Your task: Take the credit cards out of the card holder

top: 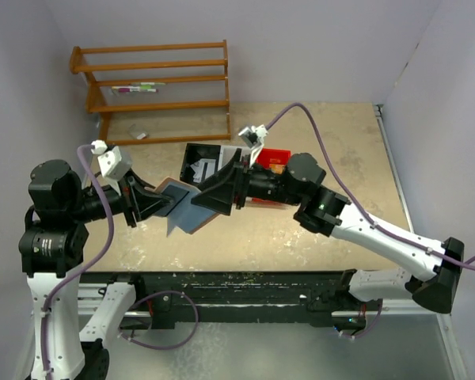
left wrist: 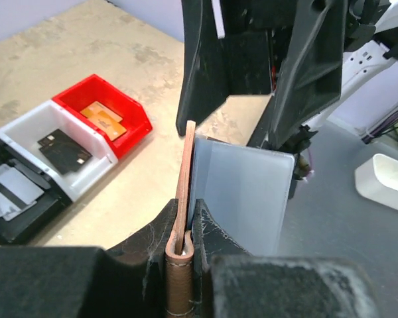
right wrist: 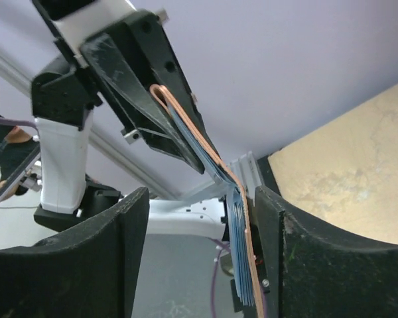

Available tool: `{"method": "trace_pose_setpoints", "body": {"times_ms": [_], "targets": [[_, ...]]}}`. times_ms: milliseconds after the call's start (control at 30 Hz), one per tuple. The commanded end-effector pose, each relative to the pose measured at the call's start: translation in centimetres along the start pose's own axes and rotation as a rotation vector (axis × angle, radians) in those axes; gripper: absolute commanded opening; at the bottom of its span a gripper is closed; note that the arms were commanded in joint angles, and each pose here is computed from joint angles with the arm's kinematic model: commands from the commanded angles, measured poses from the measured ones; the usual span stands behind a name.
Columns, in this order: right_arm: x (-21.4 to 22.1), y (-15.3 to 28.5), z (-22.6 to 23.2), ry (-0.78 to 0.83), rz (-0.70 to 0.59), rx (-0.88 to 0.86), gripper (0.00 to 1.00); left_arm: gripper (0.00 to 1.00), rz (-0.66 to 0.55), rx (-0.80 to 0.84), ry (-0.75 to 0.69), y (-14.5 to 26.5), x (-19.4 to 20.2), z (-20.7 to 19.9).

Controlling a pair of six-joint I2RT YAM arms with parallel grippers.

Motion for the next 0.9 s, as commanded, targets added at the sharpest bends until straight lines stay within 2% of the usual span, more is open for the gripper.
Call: {"method": "trace_pose_setpoints", "body": {"times_ms": [0,100,233,333,433,500,633,667,733,867], "targets": [[-4.0,2.1,2.3,0.094,-0.095,-0.113,0.73,0.10,-0.019,0.072,0.122,-0.5,-0.9,-0.6],[-4.8,2.6,1.9,0.103,-0.093,-0.098,0.82,0.08,-0.030,0.046,0.109,-0.4,-1.2,-0.4],[-4.9,2.2,1.4,0.113,-0.077,-0.082,0.84,0.06,-0.052,-0.030,0.041,-0.1,-1.6,0.1],[-4.6,1.0,0.4,0.150,-0.041,-0.068,0.85,0.06,-0.038,0.017,0.083,-0.2,-1.4,-0.5],[-3.6,-0.1,0.5,0.162,0.026,-0.141,0.86,0.07,-0.033,0.074,0.124,-0.3,-1.3,-1.0],[-3.3,-0.5,0.9,0.159,0.052,-0.198,0.84,0.09,-0.032,0.117,0.144,-0.4,-1.3,-1.3],[-3.2,-1.1,1.4,0.144,0.070,-0.271,0.65,0.09,-0.031,0.165,0.193,-0.8,-1.4,-1.3],[-3.1,-1.2,1.5,0.135,0.074,-0.285,0.56,0.09,-0.023,0.179,0.217,-0.9,-1.3,-1.2],[-2.8,-1.2,1.9,0.113,0.079,-0.328,0.45,0.09,-0.005,0.213,0.263,-1.1,-1.1,-1.1],[-2.4,-0.8,2.6,0.073,0.085,-0.394,0.10,0.13,0.017,0.238,0.323,-1.4,-0.7,-0.7]]}}
Point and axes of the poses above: each gripper's point midway between its finger pads, its own y axis back along the fingers, its own z axis along the line the jaws close on, x = y × z, the point moved 4 cm from there along y, back along the fingers, and after that the axes turned 4 degrees about y, right-handed, at the moved point
